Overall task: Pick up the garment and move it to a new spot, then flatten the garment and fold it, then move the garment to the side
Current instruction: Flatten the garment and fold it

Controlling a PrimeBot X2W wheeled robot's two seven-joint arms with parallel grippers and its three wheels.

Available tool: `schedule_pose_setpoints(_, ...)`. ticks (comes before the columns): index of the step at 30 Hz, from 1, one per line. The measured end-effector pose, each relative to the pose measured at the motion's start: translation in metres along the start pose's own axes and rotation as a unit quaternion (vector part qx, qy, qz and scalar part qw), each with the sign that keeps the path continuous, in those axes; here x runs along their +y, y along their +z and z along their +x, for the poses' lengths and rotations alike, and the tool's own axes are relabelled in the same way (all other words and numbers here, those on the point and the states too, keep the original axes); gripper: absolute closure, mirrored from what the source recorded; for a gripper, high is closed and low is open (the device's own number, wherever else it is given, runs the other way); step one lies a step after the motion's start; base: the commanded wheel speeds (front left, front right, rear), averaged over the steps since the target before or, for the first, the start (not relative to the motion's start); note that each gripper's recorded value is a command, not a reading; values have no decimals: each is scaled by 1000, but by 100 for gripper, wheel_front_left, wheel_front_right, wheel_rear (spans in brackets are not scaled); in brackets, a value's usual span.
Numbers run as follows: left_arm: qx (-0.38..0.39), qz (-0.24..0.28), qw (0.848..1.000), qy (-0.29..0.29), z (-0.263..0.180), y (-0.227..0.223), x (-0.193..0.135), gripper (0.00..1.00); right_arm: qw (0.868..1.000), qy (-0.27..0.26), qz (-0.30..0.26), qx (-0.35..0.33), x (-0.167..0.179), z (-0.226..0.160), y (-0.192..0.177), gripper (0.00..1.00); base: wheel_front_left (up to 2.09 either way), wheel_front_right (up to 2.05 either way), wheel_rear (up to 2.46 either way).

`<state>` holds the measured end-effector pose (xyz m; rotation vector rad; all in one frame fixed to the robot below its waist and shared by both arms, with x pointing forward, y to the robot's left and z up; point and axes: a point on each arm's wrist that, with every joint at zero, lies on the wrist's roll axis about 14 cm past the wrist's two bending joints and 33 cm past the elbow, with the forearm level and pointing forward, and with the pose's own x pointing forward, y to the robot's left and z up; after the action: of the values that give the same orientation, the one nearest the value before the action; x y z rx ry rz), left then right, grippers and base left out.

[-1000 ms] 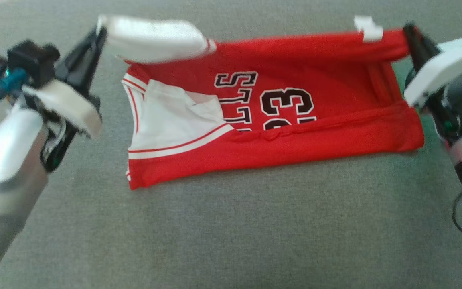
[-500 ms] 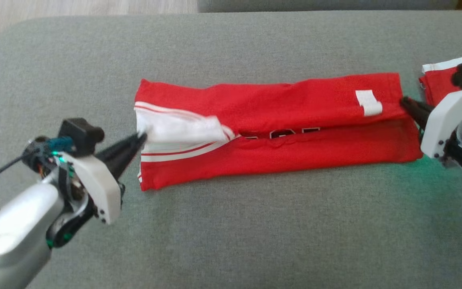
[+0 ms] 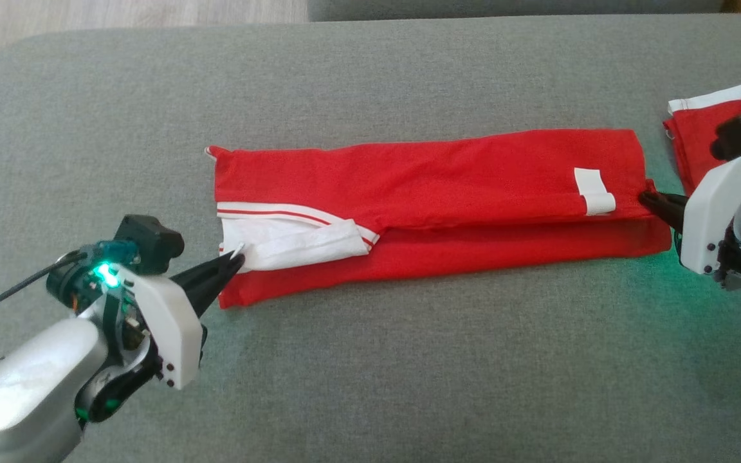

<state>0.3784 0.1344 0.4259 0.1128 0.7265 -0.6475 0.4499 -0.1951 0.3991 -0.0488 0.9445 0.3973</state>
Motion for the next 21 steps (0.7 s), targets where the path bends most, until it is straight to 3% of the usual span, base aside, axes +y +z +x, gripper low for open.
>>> schedule_pose_setpoints(3,5,-1,1000,0,3,-2,1,100,1000,3,9,3,0,1,-2,100,0,0,0)
schedule_pose_setpoints(5,8,-3,1000,2,5,-4,3,100,1000,4,15,3,-1,1,-4,0,0,0,0)
schedule_pose_setpoints(6,9,-3,1000,4,6,-5,4,100,1000,5,19,5,-1,1,-5,0,0,0,0)
schedule_pose_setpoints(7,10,-4,1000,5,6,-6,5,81,1000,5,22,8,-1,0,-6,0,0,0,0)
schedule_pose_setpoints(8,9,-4,1000,8,6,-6,7,19,1000,4,23,8,-2,0,-7,0,0,0,0)
schedule_pose_setpoints(9,6,-4,1000,11,7,-5,7,0,1000,3,24,8,-3,-1,-7,0,0,0,0)
schedule_pose_setpoints(12,0,-4,1000,15,7,-2,8,0,999,2,35,4,-5,-5,-5,0,0,0,0)
schedule_pose_setpoints(16,-59,4,997,43,3,23,13,0,997,2,60,-48,-9,-19,18,0,0,0,0)
schedule_pose_setpoints(19,-130,-3,989,73,-5,53,22,0,990,13,56,-130,0,-32,54,0,0,0,0)
schedule_pose_setpoints(21,-189,-8,977,95,-14,78,27,0,976,25,57,-207,8,-46,87,0,0,0,0)
